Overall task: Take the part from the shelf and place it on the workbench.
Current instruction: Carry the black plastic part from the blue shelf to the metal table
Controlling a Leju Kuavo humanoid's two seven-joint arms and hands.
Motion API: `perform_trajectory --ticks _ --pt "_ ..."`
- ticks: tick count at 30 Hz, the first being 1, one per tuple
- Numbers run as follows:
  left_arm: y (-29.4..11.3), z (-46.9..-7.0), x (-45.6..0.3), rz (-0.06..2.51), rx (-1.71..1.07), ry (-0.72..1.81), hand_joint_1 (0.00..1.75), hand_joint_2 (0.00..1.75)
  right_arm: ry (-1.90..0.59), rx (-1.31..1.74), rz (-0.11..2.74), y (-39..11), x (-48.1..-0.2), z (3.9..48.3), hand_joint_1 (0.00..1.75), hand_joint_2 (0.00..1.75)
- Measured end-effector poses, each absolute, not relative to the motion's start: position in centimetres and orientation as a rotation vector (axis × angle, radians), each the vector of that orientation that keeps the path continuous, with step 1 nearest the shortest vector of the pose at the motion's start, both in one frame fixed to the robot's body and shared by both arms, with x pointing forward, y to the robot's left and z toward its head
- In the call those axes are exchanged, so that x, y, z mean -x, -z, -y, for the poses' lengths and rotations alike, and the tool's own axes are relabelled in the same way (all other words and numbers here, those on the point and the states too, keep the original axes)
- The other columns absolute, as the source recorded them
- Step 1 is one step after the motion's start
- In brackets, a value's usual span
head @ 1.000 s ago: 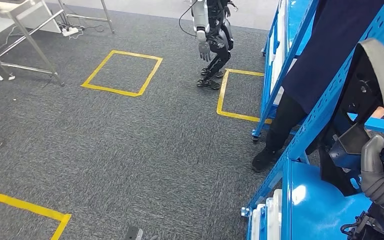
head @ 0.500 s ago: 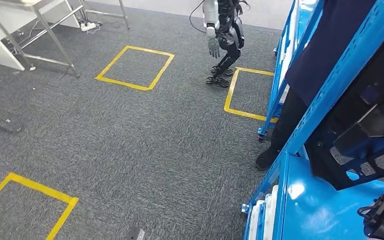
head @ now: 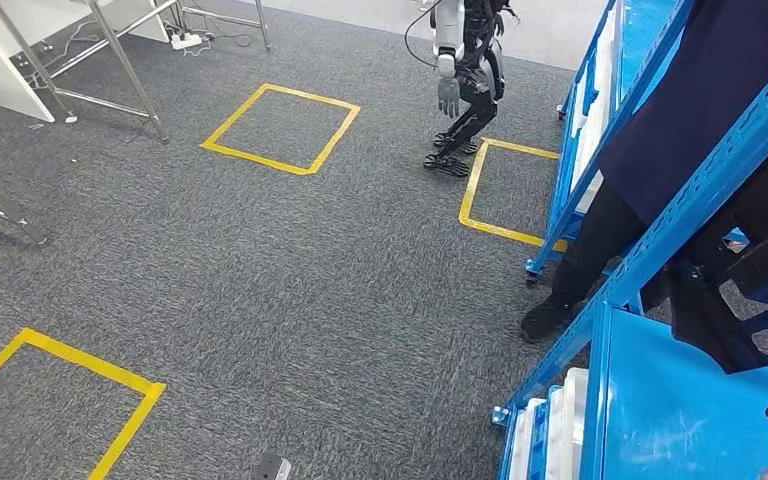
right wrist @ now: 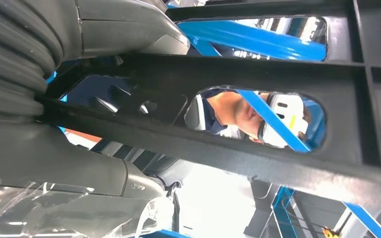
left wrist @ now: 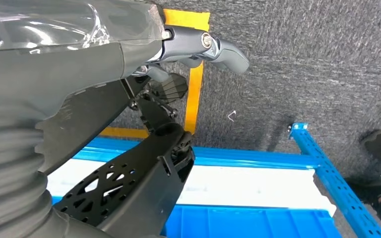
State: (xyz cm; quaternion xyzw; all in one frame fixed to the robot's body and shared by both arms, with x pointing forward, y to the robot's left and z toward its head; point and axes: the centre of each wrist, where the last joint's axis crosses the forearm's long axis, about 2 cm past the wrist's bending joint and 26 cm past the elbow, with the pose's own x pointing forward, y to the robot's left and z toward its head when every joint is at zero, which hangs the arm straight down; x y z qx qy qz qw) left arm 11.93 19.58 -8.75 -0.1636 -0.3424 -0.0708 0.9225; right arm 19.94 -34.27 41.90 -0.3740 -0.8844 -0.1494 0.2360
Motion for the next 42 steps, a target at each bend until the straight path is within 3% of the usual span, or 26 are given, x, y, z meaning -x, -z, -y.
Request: perform_trajectory --ticks 42 --pt "8.71 -19.66 -12.11 0.682 0.344 0.154 0.00 1.75 0.397 1.123 2.440 -41.88 -19.73 34.45 1.75 1.75"
